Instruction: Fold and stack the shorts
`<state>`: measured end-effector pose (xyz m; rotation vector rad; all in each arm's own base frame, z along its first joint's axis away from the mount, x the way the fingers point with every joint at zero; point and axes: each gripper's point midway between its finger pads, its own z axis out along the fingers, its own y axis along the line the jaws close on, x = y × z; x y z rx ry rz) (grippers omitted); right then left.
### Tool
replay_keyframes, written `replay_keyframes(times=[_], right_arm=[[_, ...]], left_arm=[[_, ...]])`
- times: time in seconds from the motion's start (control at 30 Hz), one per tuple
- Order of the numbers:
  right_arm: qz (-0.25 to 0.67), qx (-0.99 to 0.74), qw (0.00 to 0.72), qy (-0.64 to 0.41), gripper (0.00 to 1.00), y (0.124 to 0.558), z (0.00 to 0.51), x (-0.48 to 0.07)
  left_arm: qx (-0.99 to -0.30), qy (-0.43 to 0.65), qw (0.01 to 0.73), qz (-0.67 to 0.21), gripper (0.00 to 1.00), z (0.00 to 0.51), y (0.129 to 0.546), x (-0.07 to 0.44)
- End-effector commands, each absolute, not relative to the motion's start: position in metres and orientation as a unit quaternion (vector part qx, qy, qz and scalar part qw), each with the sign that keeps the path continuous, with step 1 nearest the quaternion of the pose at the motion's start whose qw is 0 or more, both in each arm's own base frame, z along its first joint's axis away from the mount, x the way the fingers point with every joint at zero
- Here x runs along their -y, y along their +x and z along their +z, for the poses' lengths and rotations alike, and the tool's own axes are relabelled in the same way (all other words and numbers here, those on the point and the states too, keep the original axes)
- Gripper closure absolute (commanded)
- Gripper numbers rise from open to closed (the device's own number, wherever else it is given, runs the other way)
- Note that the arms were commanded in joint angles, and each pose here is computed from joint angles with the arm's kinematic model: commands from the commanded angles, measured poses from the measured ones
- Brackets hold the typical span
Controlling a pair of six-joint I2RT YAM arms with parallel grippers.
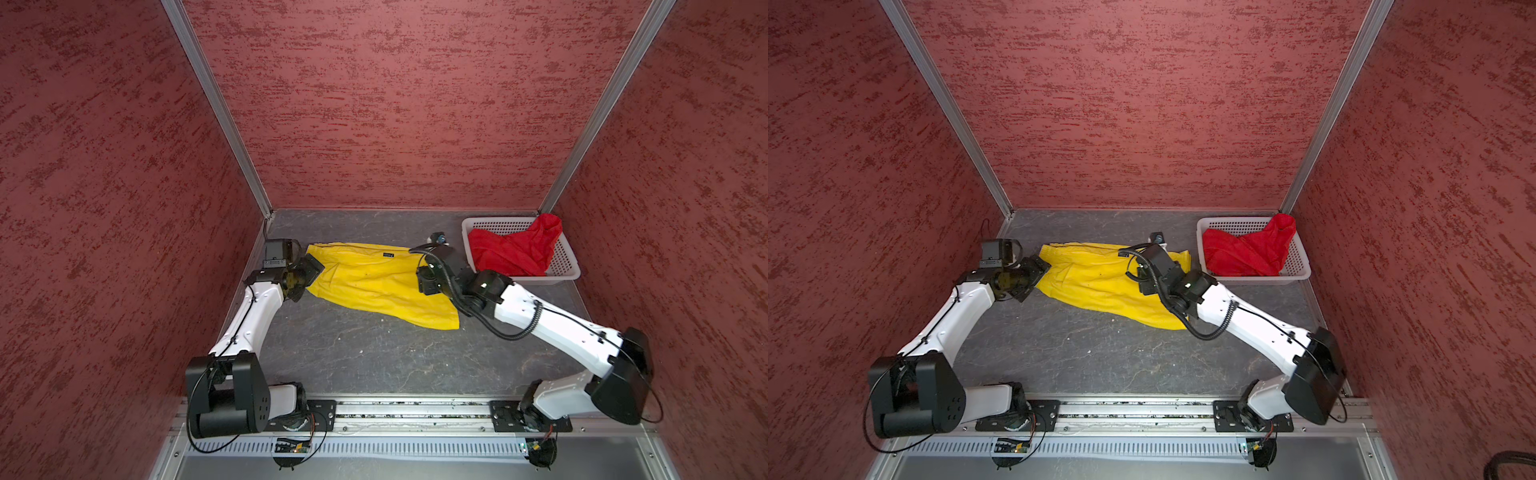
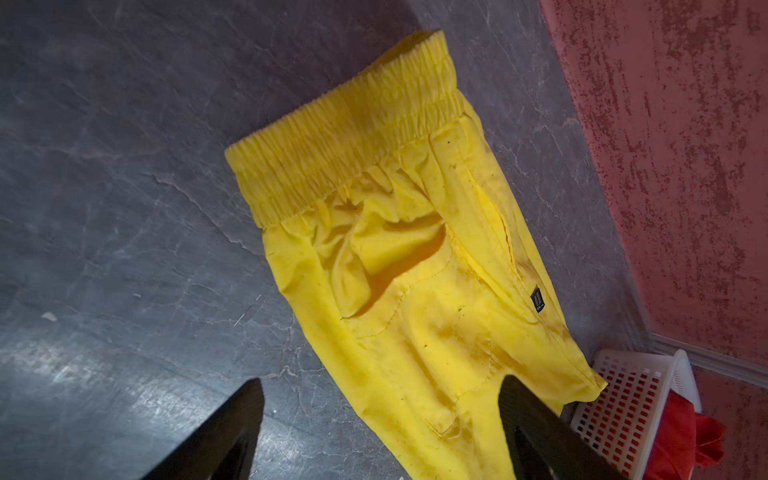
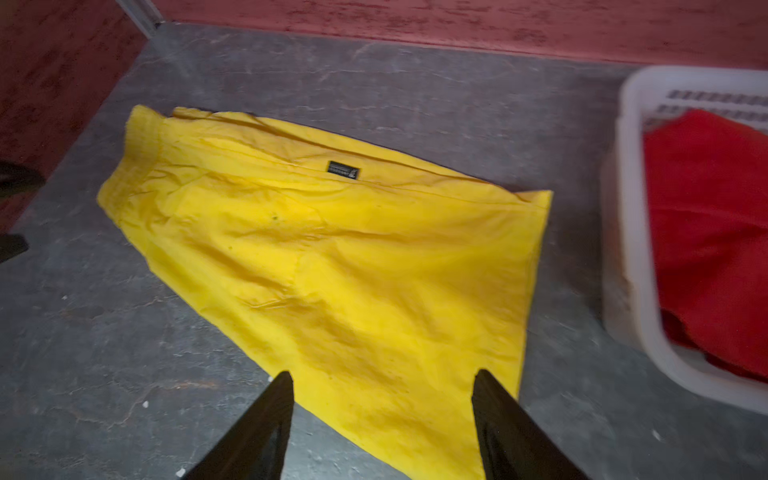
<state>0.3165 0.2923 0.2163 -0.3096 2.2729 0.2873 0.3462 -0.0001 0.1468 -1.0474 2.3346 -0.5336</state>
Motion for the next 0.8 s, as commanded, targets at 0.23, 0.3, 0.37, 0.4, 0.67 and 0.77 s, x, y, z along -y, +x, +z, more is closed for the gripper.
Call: replay_keyframes(times=[0.23, 0.3, 0.37, 0.4, 0.67, 0.77], right_arm=[[0.173, -0.808, 0.444, -0.346, 0.07, 0.328, 0.197, -0.484], [0.177, -0.798, 0.446, -0.364, 0.05, 0.337, 0.187, -0.508], [0.174, -0.794, 0.442, -0.38, 0.02, 0.345, 0.171, -0.528], [0.174, -0.792, 0.441, -0.384, 0.01, 0.349, 0.165, -0.536], [0.186, -0.793, 0.417, -0.404, 0.02, 0.371, 0.11, -0.589], [0.204, -0.798, 0.414, -0.389, 0.02, 0.382, 0.097, -0.597]], left_arm=[[-0.832, -0.449, 0.257, -0.199, 0.0, 0.126, 0.328, -0.047], [-0.832, -0.453, 0.258, -0.193, 0.01, 0.121, 0.325, -0.052], [-0.827, -0.461, 0.259, -0.191, 0.0, 0.118, 0.322, -0.06], [-0.823, -0.466, 0.261, -0.192, 0.0, 0.116, 0.322, -0.063], [-0.799, -0.499, 0.259, -0.211, 0.0, 0.095, 0.321, -0.069], [-0.797, -0.503, 0.26, -0.21, 0.0, 0.092, 0.321, -0.07]])
